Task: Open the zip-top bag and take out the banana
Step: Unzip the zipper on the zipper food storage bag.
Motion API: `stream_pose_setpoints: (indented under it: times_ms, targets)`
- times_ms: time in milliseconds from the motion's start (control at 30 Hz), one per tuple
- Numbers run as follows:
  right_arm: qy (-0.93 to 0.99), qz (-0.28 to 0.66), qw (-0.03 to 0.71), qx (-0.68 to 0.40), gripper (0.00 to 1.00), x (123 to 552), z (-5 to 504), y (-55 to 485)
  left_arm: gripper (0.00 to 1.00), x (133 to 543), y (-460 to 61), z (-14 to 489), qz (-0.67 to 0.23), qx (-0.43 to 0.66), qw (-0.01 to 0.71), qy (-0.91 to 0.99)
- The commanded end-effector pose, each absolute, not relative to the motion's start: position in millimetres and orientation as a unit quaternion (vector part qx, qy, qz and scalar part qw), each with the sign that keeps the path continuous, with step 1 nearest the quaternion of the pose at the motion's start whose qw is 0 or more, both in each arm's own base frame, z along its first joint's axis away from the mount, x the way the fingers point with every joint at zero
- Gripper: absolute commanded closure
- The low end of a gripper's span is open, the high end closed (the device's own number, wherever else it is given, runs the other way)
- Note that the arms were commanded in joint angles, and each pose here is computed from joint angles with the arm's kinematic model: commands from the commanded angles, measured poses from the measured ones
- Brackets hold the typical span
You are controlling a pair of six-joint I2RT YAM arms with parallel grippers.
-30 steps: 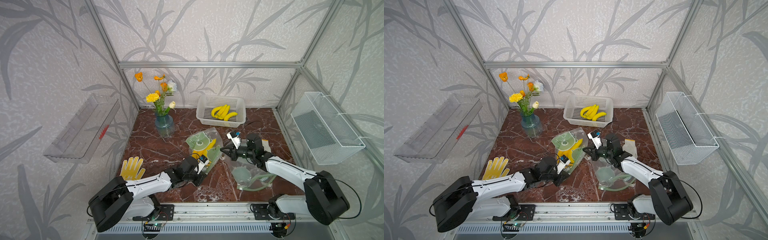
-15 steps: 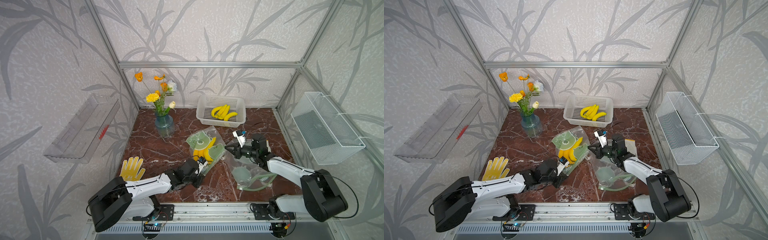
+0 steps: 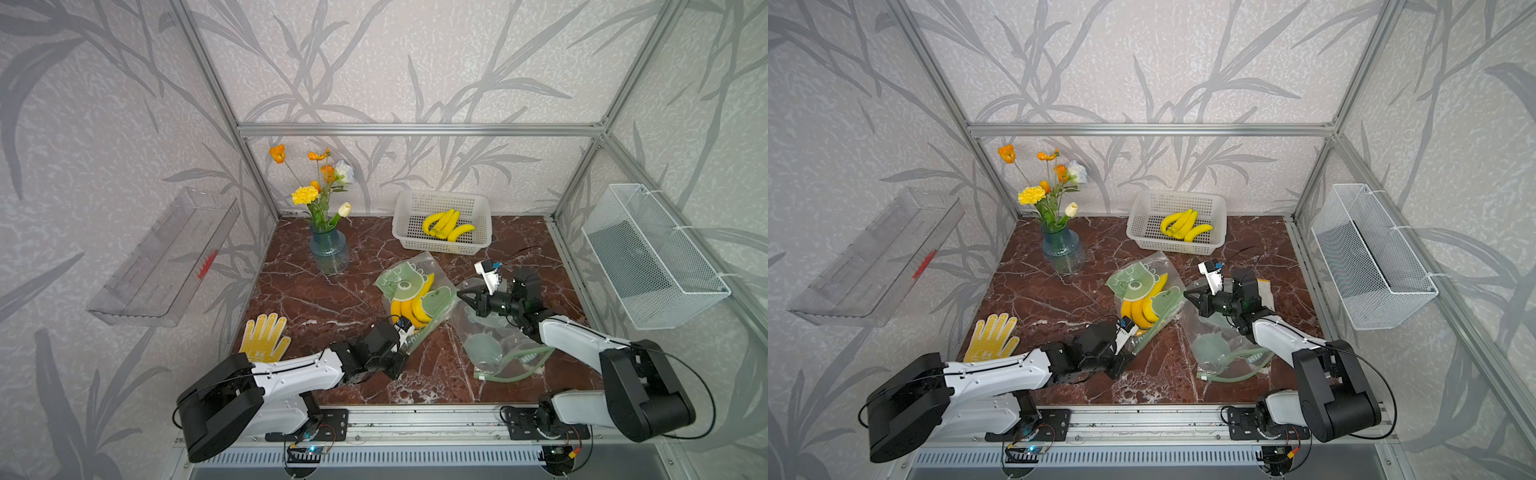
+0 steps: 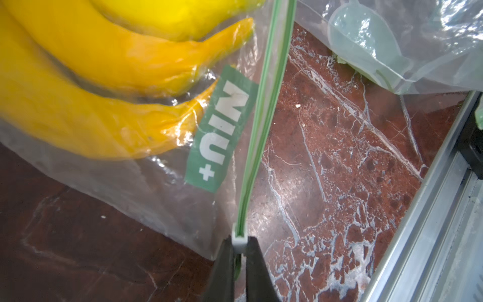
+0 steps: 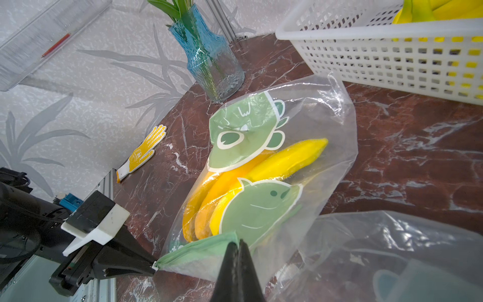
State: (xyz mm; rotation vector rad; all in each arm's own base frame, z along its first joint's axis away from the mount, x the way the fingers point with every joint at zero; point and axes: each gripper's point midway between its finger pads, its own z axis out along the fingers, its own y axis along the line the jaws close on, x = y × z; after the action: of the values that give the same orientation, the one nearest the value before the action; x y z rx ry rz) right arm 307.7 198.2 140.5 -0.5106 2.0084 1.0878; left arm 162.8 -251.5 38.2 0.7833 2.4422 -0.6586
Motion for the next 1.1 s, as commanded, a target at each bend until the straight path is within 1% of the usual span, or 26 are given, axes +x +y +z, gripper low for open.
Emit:
stream_pose_setpoints:
  times_ms: [0,500,533,600,667,767,833,900,1000,1067]
  targets:
    - [0.780,0.422,0.419,-0.197,1.00,318.8,148.6,192.4,0.91,149.5,-232.9,18.4,-0.212,0.284,0.209,0.911]
    - [0.779,0.431,0.410,-0.200,1.00,314.8,143.7,193.6,0.90,148.4,-232.4,20.8,-0.212,0.284,0.216,0.910]
    - [0.778,0.435,0.407,-0.202,1.00,313.5,143.3,194.6,0.87,149.8,-231.9,21.7,-0.209,0.283,0.219,0.910]
    - [0.775,0.441,0.401,-0.208,1.00,310.9,142.0,196.6,0.77,154.5,-232.4,28.1,-0.205,0.282,0.231,0.908]
    - [0.772,0.452,0.394,-0.213,1.00,306.5,139.2,199.1,0.55,163.8,-236.1,45.6,-0.205,0.277,0.257,0.903]
    - [0.771,0.458,0.388,-0.213,1.00,300.0,130.0,199.9,0.43,179.7,-237.8,81.8,-0.200,0.267,0.308,0.891]
    - [0.769,0.462,0.387,-0.213,1.00,296.2,126.0,201.0,0.38,189.5,-237.9,105.6,-0.200,0.263,0.350,0.877]
    - [0.769,0.465,0.384,-0.213,1.00,293.5,123.8,202.6,0.32,204.2,-235.4,125.6,-0.198,0.237,0.402,0.862]
    - [0.767,0.467,0.383,-0.216,1.00,290.8,124.5,206.1,0.30,217.4,-236.2,135.0,-0.188,0.228,0.434,0.851]
    - [0.766,0.466,0.385,-0.219,1.00,290.1,126.3,208.1,0.31,220.9,-241.3,130.2,-0.180,0.237,0.426,0.854]
